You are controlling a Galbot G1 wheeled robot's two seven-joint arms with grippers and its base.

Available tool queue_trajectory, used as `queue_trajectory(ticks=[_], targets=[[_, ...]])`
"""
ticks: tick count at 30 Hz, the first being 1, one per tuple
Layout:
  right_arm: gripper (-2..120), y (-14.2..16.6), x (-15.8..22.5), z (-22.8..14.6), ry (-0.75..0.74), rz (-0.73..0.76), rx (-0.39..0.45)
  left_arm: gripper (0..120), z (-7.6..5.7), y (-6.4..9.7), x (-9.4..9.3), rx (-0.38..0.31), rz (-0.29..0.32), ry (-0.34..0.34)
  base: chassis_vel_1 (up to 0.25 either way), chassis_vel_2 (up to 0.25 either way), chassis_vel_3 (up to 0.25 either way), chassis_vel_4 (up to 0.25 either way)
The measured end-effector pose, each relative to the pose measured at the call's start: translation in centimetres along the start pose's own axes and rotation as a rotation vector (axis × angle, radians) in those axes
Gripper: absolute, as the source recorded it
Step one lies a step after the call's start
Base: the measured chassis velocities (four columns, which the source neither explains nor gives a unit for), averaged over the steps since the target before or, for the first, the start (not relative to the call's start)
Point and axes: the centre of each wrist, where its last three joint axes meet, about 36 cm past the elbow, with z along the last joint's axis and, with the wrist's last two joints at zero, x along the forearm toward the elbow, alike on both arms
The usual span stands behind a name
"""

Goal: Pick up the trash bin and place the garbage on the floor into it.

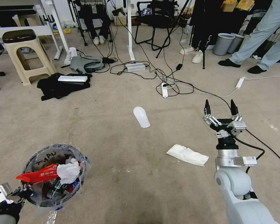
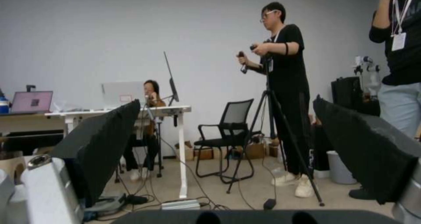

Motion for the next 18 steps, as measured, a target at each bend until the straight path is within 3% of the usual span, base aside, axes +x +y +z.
queue_trajectory(ticks=[18], targets=[[100,0.06,-0.04,0.78,-0.009,0.005,-0.004,0,0.43,0.09,-0.18,0.005,-0.009,0.002,-0.056,0.059,0.070,-0.062]])
